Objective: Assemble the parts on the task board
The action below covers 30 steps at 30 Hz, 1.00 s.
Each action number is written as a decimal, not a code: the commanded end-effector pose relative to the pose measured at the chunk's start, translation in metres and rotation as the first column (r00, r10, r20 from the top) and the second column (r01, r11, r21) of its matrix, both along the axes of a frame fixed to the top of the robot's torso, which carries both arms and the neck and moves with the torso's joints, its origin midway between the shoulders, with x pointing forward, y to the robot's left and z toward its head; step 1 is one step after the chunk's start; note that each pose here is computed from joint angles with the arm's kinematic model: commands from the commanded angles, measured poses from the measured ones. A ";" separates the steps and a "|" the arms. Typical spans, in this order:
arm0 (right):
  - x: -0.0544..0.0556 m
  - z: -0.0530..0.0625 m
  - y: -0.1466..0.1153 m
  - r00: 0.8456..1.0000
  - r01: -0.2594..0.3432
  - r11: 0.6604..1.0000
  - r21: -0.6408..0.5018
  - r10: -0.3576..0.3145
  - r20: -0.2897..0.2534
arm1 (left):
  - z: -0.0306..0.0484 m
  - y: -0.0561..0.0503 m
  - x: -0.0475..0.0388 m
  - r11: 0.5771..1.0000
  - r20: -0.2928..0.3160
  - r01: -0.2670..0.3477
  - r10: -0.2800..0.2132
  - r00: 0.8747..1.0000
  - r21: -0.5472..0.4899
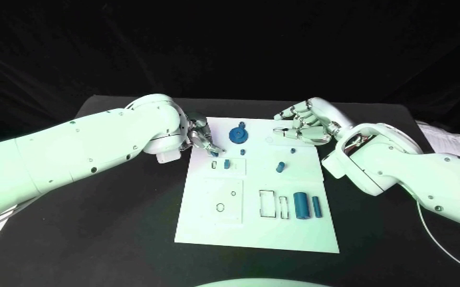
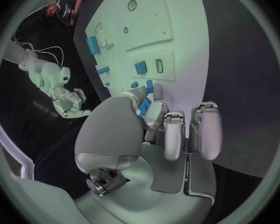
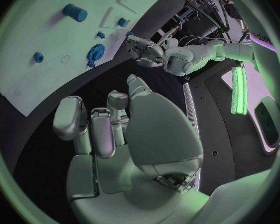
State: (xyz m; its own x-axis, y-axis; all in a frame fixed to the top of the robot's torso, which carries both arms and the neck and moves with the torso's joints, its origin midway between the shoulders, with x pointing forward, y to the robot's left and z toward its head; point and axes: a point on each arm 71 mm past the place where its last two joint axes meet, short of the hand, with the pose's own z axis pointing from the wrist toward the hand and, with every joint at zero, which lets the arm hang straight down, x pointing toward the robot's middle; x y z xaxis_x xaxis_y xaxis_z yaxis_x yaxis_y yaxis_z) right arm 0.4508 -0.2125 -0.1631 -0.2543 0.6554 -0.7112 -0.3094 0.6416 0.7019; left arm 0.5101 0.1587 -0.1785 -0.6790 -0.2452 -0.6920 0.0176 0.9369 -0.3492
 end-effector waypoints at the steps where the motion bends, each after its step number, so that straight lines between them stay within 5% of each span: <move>1: -0.001 -0.001 0.001 1.000 -0.015 1.000 -0.006 0.015 -0.001 | -0.0009 -0.002 -0.0024 1.000 0.067 0.015 -0.015 0.998 0.005; 14: -0.001 -0.002 0.002 1.000 -0.016 1.000 -0.006 0.016 -0.003 | -0.0132 -0.005 -0.0117 0.995 0.106 0.049 -0.057 0.993 0.083; 30: -0.001 -0.002 0.001 1.000 -0.017 1.000 -0.006 0.017 -0.004 | -0.0178 -0.005 -0.0202 0.984 0.037 0.096 -0.103 0.994 0.149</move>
